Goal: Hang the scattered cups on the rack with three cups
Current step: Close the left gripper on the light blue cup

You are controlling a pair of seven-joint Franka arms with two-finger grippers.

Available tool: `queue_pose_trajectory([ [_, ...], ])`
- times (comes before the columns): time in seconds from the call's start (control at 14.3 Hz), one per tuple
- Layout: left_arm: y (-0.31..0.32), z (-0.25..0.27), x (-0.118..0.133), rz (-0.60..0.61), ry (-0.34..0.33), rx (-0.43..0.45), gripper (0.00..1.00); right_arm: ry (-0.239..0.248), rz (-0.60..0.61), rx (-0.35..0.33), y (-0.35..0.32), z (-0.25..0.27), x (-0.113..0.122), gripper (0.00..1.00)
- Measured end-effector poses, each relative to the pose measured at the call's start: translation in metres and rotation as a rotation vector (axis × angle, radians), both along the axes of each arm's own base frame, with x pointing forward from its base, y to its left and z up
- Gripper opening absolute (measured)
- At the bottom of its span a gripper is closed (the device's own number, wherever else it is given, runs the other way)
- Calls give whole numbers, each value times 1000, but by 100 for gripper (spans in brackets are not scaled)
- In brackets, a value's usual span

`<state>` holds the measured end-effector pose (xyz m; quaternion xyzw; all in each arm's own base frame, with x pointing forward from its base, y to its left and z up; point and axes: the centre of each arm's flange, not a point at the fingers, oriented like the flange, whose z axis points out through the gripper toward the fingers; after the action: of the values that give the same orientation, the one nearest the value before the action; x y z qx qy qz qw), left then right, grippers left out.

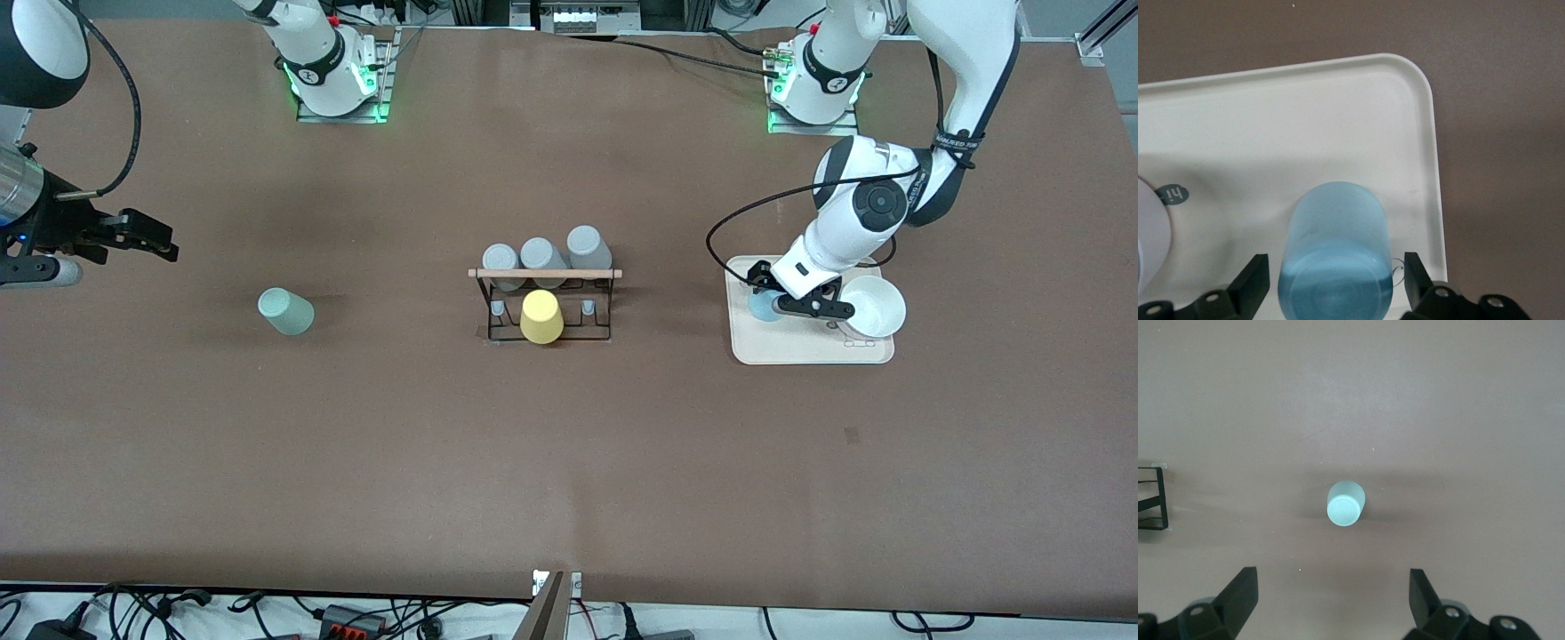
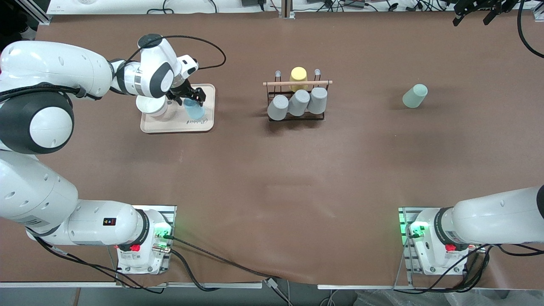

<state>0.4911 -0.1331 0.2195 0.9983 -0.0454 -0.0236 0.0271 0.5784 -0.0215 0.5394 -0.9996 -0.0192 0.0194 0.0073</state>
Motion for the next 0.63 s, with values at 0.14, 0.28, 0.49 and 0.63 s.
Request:
queue_pose_trajectory([
  [0.14, -1, 1, 0, -9, -2, 0, 67, 0, 5, 0, 3, -5, 3, 100],
  [0.28, -1, 8, 3, -34, 7, 3, 67, -1, 9, -1, 5, -11, 7, 100],
  [0.49, -9, 62, 33, -64, 63, 23, 67, 0, 9, -1, 5, -13, 8, 100],
  [0.63, -27, 120, 59, -90, 70, 26, 67, 0, 9, -1, 5, -13, 8, 100],
])
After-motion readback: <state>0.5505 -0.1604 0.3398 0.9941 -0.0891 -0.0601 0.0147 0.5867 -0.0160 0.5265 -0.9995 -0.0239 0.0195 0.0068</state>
